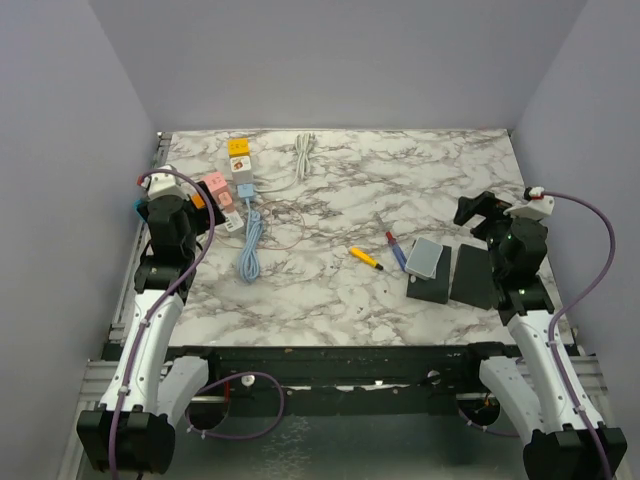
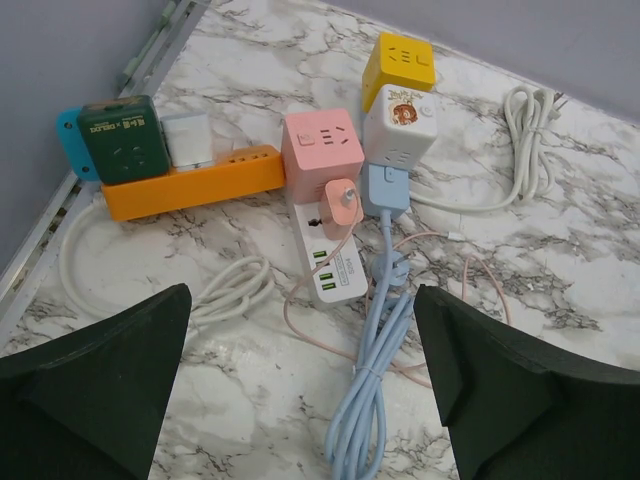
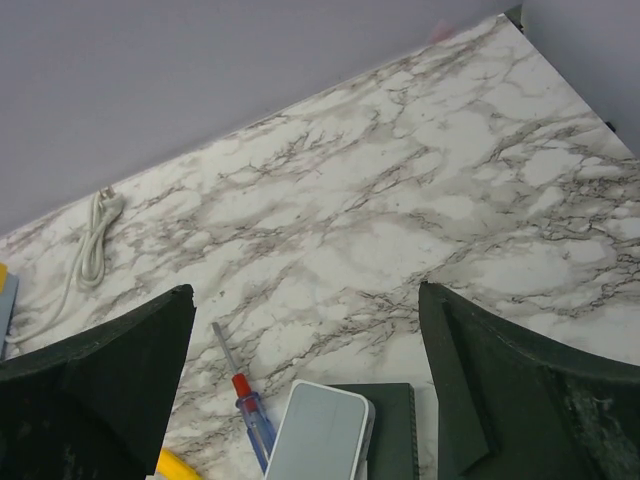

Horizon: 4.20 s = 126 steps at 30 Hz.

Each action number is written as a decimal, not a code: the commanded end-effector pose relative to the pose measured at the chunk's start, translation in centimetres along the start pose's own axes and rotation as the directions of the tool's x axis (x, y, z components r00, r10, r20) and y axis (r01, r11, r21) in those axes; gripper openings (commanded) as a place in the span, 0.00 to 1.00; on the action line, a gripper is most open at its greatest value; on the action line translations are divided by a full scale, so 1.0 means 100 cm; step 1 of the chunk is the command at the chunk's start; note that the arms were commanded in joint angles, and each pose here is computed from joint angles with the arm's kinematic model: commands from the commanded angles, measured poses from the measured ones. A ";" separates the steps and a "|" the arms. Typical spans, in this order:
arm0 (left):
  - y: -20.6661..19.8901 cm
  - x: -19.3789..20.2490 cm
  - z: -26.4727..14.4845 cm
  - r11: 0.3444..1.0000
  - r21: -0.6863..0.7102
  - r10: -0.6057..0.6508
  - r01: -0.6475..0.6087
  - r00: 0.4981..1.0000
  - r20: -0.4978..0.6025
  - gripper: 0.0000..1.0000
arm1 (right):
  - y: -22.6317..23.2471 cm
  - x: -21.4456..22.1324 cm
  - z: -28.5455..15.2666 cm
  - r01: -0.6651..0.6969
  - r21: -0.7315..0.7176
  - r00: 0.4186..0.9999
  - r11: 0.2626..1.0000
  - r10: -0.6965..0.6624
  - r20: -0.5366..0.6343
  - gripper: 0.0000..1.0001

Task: Pull the plug off the socket
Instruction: Move the socket to the center of the board.

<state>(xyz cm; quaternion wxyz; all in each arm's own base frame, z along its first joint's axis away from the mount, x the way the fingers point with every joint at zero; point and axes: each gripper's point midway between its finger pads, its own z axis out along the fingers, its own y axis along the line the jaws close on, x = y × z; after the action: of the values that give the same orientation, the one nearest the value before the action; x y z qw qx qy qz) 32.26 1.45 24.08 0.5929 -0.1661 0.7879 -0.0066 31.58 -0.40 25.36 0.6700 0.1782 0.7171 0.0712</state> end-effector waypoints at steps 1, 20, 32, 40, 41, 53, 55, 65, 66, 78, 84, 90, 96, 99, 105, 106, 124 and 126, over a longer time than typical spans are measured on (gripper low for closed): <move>-0.001 -0.013 -0.005 1.000 0.006 -0.021 0.020 0.999 0.028 0.99 | -0.004 0.000 0.001 -0.005 0.026 1.000 1.000 0.006 -0.010 1.00; -0.036 -0.017 0.013 0.988 0.129 -0.081 0.083 0.996 -0.026 0.91 | 0.005 -0.004 -0.002 -0.005 -0.022 1.000 1.000 0.004 -0.008 1.00; -0.144 0.004 0.086 0.971 0.236 0.083 -0.047 0.986 -0.147 0.91 | 0.008 -0.005 -0.015 -0.020 -0.040 1.000 0.999 0.019 -0.025 1.00; -0.132 0.064 0.142 0.978 0.130 0.194 -0.166 0.949 -0.250 0.90 | 0.007 -0.002 -0.017 -0.046 -0.037 0.999 0.998 0.044 -0.028 1.00; -0.129 0.072 0.147 0.978 0.119 0.199 -0.172 0.944 -0.264 0.89 | 0.007 0.000 -0.016 -0.048 -0.037 0.998 0.998 0.047 -0.031 1.00; -0.103 0.107 0.202 0.993 0.109 0.071 -0.036 0.939 -0.336 0.73 | 0.009 0.012 -0.007 -0.076 -0.044 0.996 0.996 0.074 -0.053 1.00; -0.107 0.115 0.209 0.992 0.121 0.074 -0.033 0.934 -0.350 0.71 | 0.009 0.015 -0.005 -0.080 -0.045 0.995 0.996 0.077 -0.064 1.00; -0.085 0.123 0.226 0.993 0.023 0.118 -0.117 0.933 -0.339 0.67 | 0.006 0.024 -0.001 -0.073 -0.032 0.994 0.997 0.070 -0.089 1.00; -0.081 0.123 0.226 0.992 0.009 0.125 -0.129 0.934 -0.336 0.67 | 0.007 0.025 -0.001 -0.074 -0.033 0.993 0.997 0.071 -0.093 1.00; -0.073 0.139 0.229 0.988 -0.013 0.136 -0.152 0.921 -0.365 0.67 | 0.006 0.026 0.000 -0.072 -0.029 0.993 0.997 0.069 -0.097 1.00; -0.062 0.145 0.233 0.989 -0.040 0.116 -0.142 0.916 -0.383 0.68 | 0.006 0.023 -0.001 -0.072 -0.029 0.993 0.997 0.069 -0.094 1.00; -0.065 0.159 0.237 0.989 -0.011 0.130 -0.149 0.897 -0.422 0.66 | 0.007 0.022 -0.001 -0.074 -0.025 0.992 0.997 0.072 -0.100 1.00; -0.064 0.165 0.238 0.987 -0.001 0.145 -0.161 0.888 -0.436 0.61 | 0.006 0.023 -0.001 -0.073 -0.025 0.992 0.997 0.070 -0.102 0.99; -0.063 0.164 0.239 0.985 0.002 0.157 -0.174 0.887 -0.434 0.57 | 0.007 0.024 -0.001 -0.074 -0.029 0.992 0.997 0.071 -0.107 0.99; -0.063 0.163 0.239 0.981 0.012 0.179 -0.193 0.884 -0.431 0.36 | 0.009 0.024 0.000 -0.075 -0.035 0.991 0.997 0.071 -0.110 0.99; -0.063 0.162 0.239 0.981 0.017 0.182 -0.193 0.884 -0.430 0.34 | 0.008 0.025 0.000 -0.075 -0.034 0.991 0.997 0.070 -0.111 0.99; -0.106 0.082 0.209 0.972 0.200 0.174 -0.127 0.956 -0.236 0.00 | 0.011 0.034 0.003 -0.060 -0.056 0.988 0.997 0.051 -0.147 1.00; -0.108 0.072 0.202 0.972 0.206 0.157 -0.114 0.965 -0.209 0.00 | 0.012 0.035 0.004 -0.060 -0.059 0.987 0.996 0.051 -0.152 1.00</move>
<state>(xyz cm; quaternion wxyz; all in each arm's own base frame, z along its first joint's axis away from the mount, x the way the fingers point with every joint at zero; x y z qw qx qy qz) 50.71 -5.80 5.42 0.4126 -0.0593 0.9087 -0.0232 31.87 1.52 22.21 0.6175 0.1825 0.7559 0.1185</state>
